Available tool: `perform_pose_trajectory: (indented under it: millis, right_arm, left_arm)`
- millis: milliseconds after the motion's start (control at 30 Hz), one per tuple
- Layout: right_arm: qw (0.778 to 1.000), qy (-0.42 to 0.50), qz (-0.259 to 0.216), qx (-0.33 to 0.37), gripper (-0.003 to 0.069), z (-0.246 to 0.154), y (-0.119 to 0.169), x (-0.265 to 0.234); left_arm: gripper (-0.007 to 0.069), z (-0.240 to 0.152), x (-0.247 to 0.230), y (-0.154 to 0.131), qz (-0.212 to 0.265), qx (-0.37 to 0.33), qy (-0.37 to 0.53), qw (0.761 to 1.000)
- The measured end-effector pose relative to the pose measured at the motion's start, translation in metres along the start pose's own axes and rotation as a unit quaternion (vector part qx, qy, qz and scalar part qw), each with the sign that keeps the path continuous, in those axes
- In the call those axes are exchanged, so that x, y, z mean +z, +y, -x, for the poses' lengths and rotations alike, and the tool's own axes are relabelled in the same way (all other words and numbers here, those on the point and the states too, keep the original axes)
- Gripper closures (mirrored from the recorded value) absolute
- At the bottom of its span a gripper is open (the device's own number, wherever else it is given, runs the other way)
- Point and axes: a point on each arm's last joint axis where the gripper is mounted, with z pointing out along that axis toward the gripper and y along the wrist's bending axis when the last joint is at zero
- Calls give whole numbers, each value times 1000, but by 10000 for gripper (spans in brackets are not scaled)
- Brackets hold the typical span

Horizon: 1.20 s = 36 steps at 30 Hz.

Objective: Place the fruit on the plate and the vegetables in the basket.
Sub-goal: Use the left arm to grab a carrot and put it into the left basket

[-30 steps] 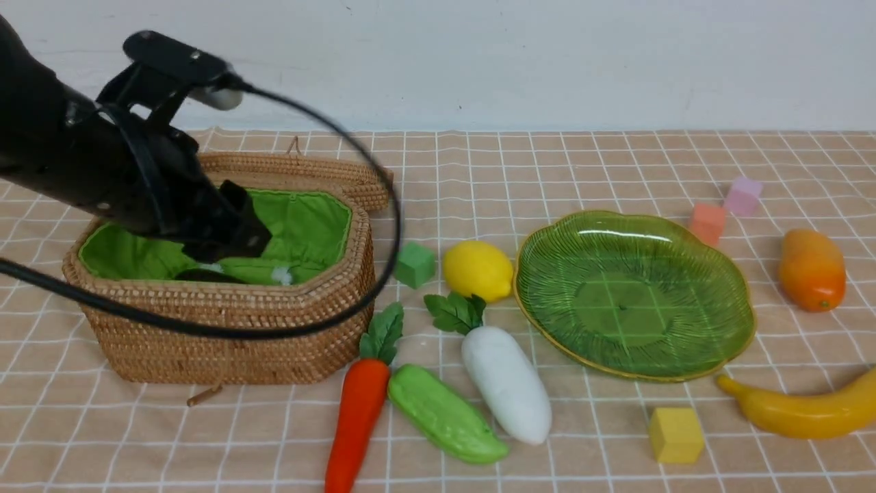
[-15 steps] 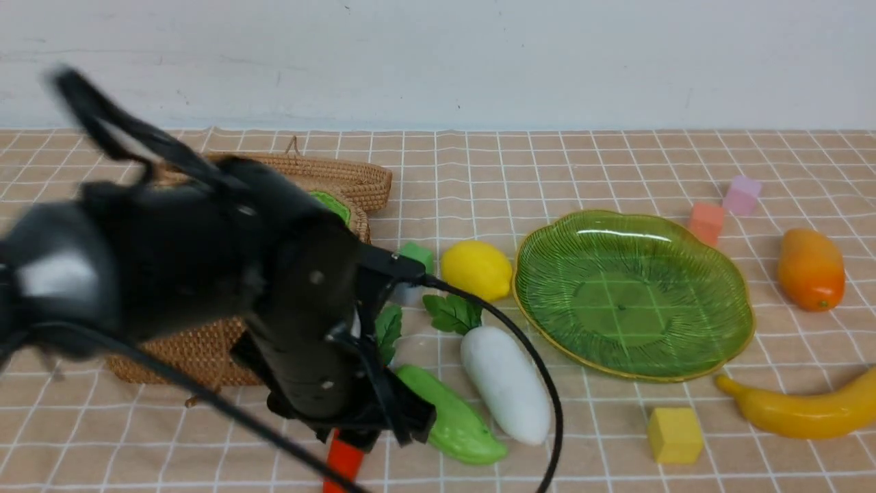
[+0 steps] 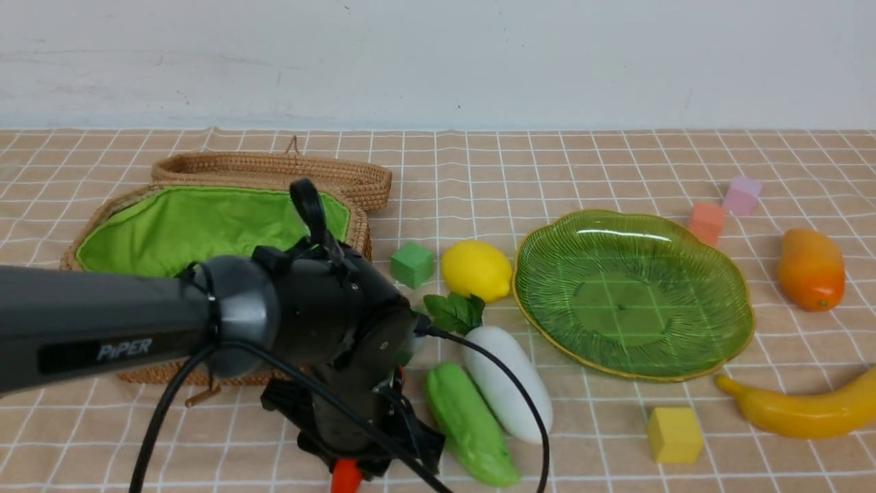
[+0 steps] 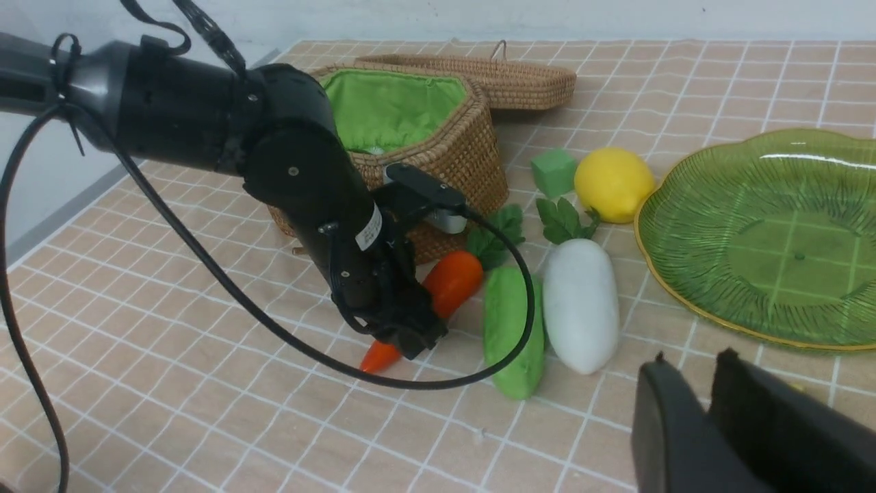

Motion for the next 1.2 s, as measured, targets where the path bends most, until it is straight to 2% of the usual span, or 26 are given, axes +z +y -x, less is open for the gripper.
perform_pose_trajectory:
  millis: [133, 300, 367, 467, 533, 600, 633, 667, 733, 833, 933, 1000, 1100, 1133, 1200]
  right_arm:
    - [1000, 1, 0, 0, 539, 0, 0, 0]
    - [1000, 1, 0, 0, 539, 0, 0, 0]
    - [1000, -3, -1, 0, 539, 0, 0, 0]
    - [1000, -18, -5, 0, 539, 3, -1, 0]
    - [1000, -22, -6, 0, 539, 4, -1, 0]
    - [1000, -28, -8, 0, 539, 5, -1, 0]
    - [1000, -28, -8, 0, 539, 5, -1, 0]
    - [1000, -29, -8, 0, 539, 5, -1, 0]
    - [1000, -29, -8, 0, 539, 5, -1, 0]
    - [1000, -29, -8, 0, 539, 5, -1, 0]
    - [1000, -25, -7, 0, 539, 4, -1, 0]
    - [1000, -22, -6, 0, 539, 4, -1, 0]
    - [1000, -16, -4, 0, 539, 3, -1, 0]
    - [1000, -14, -4, 0, 539, 2, -1, 0]
    - [1000, -10, -3, 0, 539, 2, -1, 0]
  left_arm:
    - [369, 1, -14, 2, -5, -5, -12, 1000]
    - [369, 3, -61, 9, -26, -12, -68, 997]
    - [369, 1, -86, 13, -36, 4, -99, 994]
    - [369, -10, -138, 25, -38, 88, -168, 981]
    - [369, -15, -155, 31, -24, 133, -190, 972]
    - [369, -22, -181, 54, 38, 249, -223, 942]
    - [369, -22, -182, 56, 47, 270, -223, 935]
    - [369, -22, -187, 73, 84, 329, -221, 914]
    - [369, -17, -185, 96, 121, 385, -205, 892]
    - [369, -6, -173, 125, 148, 419, -183, 877]
    - [369, 7, -154, 151, 166, 421, -171, 875]
    - [369, 13, -148, 157, 170, 417, -173, 876]
    - [339, 22, -135, 169, 183, 412, -172, 876]
    - [253, 24, -131, 171, 189, 411, -170, 876]
    - [134, 26, -130, 171, 190, 400, -174, 879]
